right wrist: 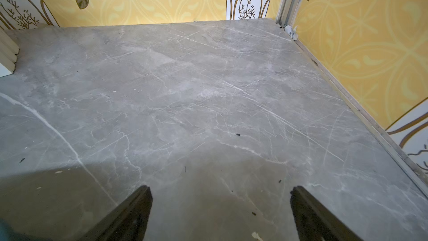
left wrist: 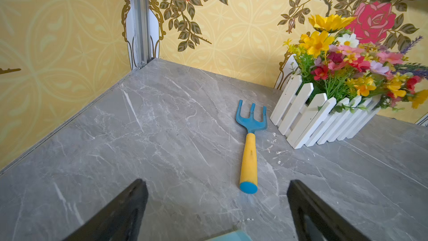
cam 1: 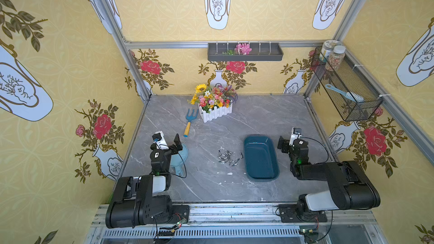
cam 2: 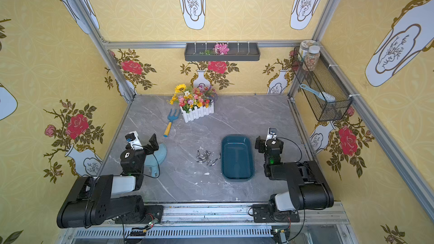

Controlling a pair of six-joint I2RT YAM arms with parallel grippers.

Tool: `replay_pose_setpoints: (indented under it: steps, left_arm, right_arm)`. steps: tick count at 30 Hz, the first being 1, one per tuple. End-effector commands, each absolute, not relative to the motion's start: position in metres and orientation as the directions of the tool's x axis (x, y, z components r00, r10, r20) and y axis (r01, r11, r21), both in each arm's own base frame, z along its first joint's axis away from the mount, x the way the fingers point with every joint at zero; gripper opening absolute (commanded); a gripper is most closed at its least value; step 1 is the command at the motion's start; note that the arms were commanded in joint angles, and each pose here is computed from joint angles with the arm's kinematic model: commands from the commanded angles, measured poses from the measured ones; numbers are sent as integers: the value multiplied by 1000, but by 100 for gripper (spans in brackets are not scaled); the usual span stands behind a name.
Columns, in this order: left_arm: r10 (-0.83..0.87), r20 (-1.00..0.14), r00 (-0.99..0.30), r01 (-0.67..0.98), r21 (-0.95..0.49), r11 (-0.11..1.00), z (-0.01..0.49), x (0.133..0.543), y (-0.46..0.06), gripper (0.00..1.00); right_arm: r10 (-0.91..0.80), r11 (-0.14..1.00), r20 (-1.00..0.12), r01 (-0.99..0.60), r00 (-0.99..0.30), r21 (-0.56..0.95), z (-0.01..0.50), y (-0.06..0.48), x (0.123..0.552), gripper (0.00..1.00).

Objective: Put the bit on the desktop into the storage box
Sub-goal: Pick up the storage box at the center of the board.

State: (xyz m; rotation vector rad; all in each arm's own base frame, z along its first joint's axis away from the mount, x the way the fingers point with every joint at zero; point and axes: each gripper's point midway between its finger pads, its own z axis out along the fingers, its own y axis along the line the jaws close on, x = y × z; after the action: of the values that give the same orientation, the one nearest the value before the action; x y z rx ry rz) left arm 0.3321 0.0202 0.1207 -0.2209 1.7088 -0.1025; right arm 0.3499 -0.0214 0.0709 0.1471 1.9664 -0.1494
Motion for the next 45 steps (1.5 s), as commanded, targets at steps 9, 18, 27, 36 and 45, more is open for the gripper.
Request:
replay_pose_setpoints:
  steps: [9, 18, 27, 36, 45]
  left_arm:
    - [-202, -970, -139, -82, -192, 978, 120, 333, 19, 100]
    - [-202, -969, -140, -84, -192, 978, 120, 332, 20, 100]
    - [-201, -974, -100, -80, -193, 978, 130, 327, 20, 100]
    - [-258, -964, 58, -134, -264, 955, 185, 304, 33, 100]
    - [-580, -814, 27, 18, -580, 814, 232, 310, 9, 100]
  right_arm:
    - [39, 983, -934, 179, -355, -27, 79, -22, 354, 97]
    - [39, 984, -932, 175, -360, -27, 78, -22, 354, 97]
    - [75, 974, -930, 227, -360, -10, 85, -31, 351, 97]
    - [101, 953, -942, 301, -319, 0, 124, -44, 343, 97]
    - [220, 958, -889, 260, -402, 120, 185, -26, 338, 97]
